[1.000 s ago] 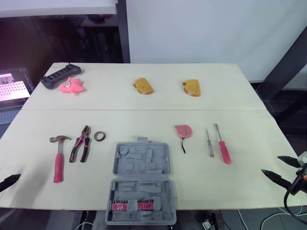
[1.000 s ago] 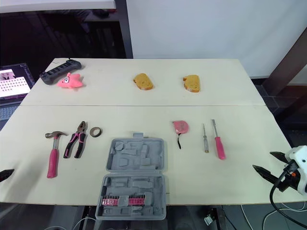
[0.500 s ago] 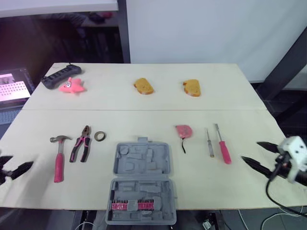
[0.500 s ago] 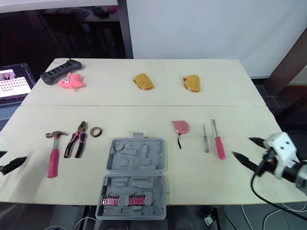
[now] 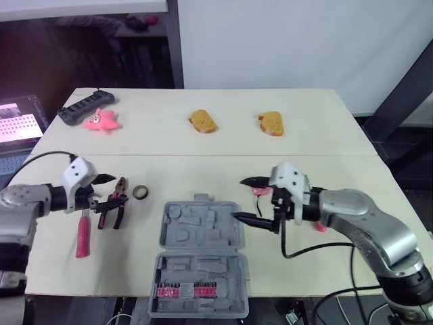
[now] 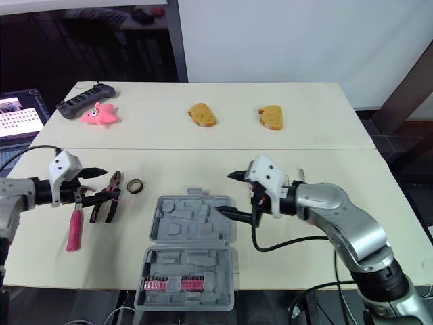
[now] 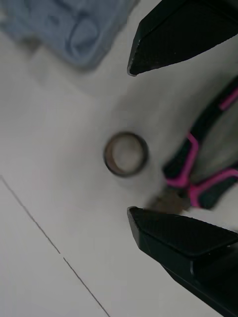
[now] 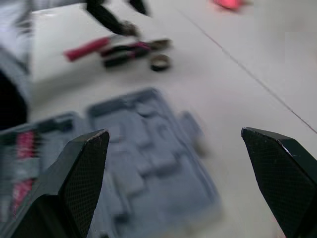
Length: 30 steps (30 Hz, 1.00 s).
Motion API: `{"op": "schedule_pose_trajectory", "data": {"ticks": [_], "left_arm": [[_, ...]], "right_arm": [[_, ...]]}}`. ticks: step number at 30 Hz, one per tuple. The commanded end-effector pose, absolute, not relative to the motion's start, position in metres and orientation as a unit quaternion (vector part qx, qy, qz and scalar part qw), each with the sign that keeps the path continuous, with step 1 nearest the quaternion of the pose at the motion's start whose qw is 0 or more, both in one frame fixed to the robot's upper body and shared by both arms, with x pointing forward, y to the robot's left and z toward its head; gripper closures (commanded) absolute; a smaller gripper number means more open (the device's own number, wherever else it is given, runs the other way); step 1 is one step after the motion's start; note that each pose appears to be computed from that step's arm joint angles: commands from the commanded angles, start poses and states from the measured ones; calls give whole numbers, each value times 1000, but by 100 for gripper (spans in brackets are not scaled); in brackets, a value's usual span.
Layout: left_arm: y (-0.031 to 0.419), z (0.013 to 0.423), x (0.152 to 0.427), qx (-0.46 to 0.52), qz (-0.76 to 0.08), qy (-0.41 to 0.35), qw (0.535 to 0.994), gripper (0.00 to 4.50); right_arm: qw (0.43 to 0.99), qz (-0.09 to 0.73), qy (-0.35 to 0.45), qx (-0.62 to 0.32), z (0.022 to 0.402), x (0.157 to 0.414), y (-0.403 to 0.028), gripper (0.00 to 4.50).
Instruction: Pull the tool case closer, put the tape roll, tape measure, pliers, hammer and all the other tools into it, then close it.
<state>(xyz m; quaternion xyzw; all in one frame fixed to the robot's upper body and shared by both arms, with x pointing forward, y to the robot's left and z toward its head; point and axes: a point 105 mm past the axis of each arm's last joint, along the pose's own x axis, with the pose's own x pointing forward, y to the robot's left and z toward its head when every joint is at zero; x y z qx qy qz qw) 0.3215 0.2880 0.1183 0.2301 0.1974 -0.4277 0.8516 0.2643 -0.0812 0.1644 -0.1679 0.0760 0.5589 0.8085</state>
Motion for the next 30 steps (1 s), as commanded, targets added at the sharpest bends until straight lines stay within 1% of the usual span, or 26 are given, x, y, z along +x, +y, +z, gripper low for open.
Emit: {"op": "schedule_pose_trajectory", "data": {"ticks": [1, 3, 7, 9, 12, 19, 29, 30], "left_arm": [[288, 117, 327, 271, -472, 237, 805, 5], [287, 114, 331, 277, -490, 260, 784, 5], [284, 109, 341, 309, -496, 277, 763, 5], [276, 107, 348, 314, -503, 281, 755, 5], [271, 103, 350, 323, -511, 287, 743, 5], [264, 89, 354, 333, -511, 302, 733, 5], [247, 74, 363, 331, -502, 298, 742, 5], [247, 74, 362, 330, -503, 299, 741, 28]], "right_arm": [[797, 565, 86, -197, 162, 269, -72, 0], [794, 565, 88, -205, 162, 272, -69, 0], [801, 555, 85, -208, 164, 278, -67, 0], [806, 548, 84, -209, 164, 278, -65, 0], [809, 542, 85, -210, 161, 277, -61, 0], [821, 524, 89, -208, 158, 278, -57, 0], [836, 500, 94, -205, 156, 282, -60, 0], [837, 500, 94, -204, 156, 281, -60, 0]]}}
